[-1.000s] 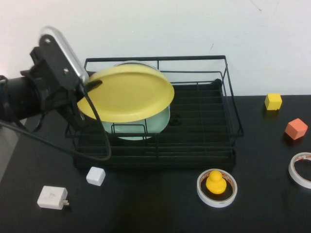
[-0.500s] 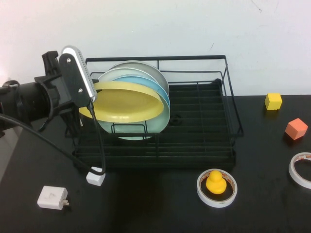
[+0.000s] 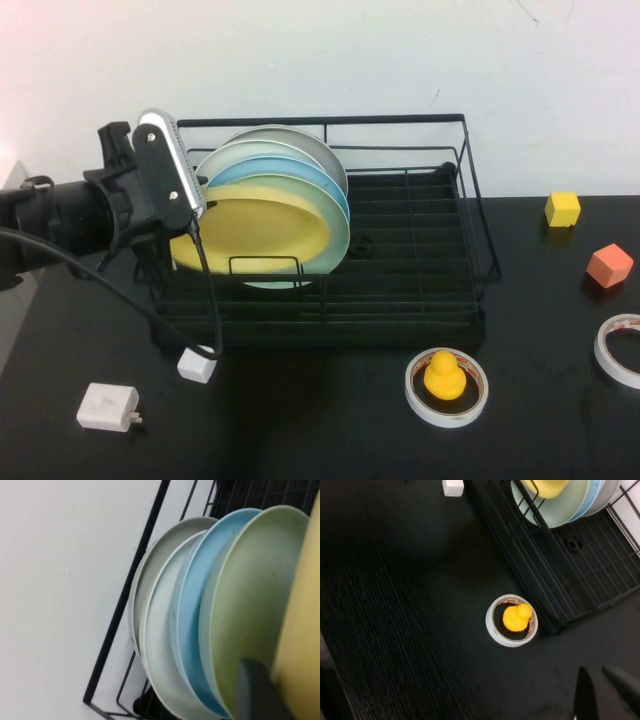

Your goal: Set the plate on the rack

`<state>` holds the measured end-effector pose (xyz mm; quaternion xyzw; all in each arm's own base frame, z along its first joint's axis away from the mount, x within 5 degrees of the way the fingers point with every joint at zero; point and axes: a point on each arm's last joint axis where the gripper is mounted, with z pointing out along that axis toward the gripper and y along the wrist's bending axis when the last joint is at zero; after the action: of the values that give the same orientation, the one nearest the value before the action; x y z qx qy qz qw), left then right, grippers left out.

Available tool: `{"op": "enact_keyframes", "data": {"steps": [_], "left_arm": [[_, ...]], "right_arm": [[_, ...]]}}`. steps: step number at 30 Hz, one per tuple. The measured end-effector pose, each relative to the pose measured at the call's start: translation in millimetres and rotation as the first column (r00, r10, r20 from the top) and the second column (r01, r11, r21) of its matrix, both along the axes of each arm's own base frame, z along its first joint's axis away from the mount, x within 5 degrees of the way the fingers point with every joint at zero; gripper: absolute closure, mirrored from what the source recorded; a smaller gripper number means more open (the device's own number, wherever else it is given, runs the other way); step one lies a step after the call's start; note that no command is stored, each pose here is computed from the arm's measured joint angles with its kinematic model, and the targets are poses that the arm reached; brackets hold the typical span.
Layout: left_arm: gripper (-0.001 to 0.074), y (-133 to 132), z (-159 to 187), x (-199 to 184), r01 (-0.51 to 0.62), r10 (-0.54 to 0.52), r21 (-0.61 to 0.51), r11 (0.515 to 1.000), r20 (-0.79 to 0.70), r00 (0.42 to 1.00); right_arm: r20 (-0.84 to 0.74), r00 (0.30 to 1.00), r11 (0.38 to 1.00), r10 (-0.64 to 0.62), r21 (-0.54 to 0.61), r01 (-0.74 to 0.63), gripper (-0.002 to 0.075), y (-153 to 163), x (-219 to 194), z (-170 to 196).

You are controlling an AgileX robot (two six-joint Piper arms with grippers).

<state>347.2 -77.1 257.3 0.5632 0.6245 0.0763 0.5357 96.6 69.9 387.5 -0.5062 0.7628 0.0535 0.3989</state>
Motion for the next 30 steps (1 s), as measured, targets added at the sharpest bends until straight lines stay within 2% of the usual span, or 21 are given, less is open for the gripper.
{"op": "enact_keyframes", "data": {"steps": [5,8,12,15,18,20,22,24,26,30], "left_arm": [[0.0323,-4,1,-2,0.014,-0.016,-0.076,0.997,-0.032,0.999],[0.0272,-5,2,-2,0.015,-0.019,-0.093,0.996,-0.040,0.999],[0.0257,-5,3,-3,0.011,-0.015,-0.100,0.995,-0.043,0.999],[0.0317,-3,12,-6,-0.003,0.001,-0.101,0.995,-0.020,1.000],[0.0480,0,36,-17,-0.035,0.039,-0.145,0.989,0.018,0.999],[0.0617,3,59,-29,-0.076,0.085,-0.220,0.973,0.032,0.996],[0.0685,7,81,-42,-0.143,0.153,-0.341,0.929,0.004,0.988],[0.0711,12,102,-56,-0.230,0.233,-0.480,0.847,-0.053,0.971],[0.0724,21,123,-71,-0.309,0.314,-0.600,0.738,-0.100,0.944],[0.0731,31,150,-104,-0.344,0.376,-0.737,0.582,-0.131,0.917]], "right_arm": [[-0.011,1.000,1.000,-0.012,0.009,0.013,0.0727,0,0,0],[-0.018,1.000,1.000,-0.022,0.017,0.022,0.0727,0,0,0],[-0.024,0.999,0.999,-0.030,0.023,0.030,0.0727,0,0,0],[-0.026,0.999,0.999,-0.032,0.026,0.033,0.0727,0,0,0],[-0.018,0.999,0.999,-0.040,0.018,0.041,0.0727,-1,1,0],[-0.003,0.998,0.998,-0.063,-0.005,0.063,0.0727,-4,2,0],[0.009,0.992,0.992,-0.123,-0.016,0.123,0.0727,-8,5,0],[0.037,0.980,0.981,-0.193,-0.010,0.194,0.0727,-12,9,2],[0.082,0.970,0.973,-0.230,0.016,0.230,0.0727,-15,11,3],[0.135,0.961,0.967,-0.242,0.111,0.228,0.0727,-14,9,-6]]}}
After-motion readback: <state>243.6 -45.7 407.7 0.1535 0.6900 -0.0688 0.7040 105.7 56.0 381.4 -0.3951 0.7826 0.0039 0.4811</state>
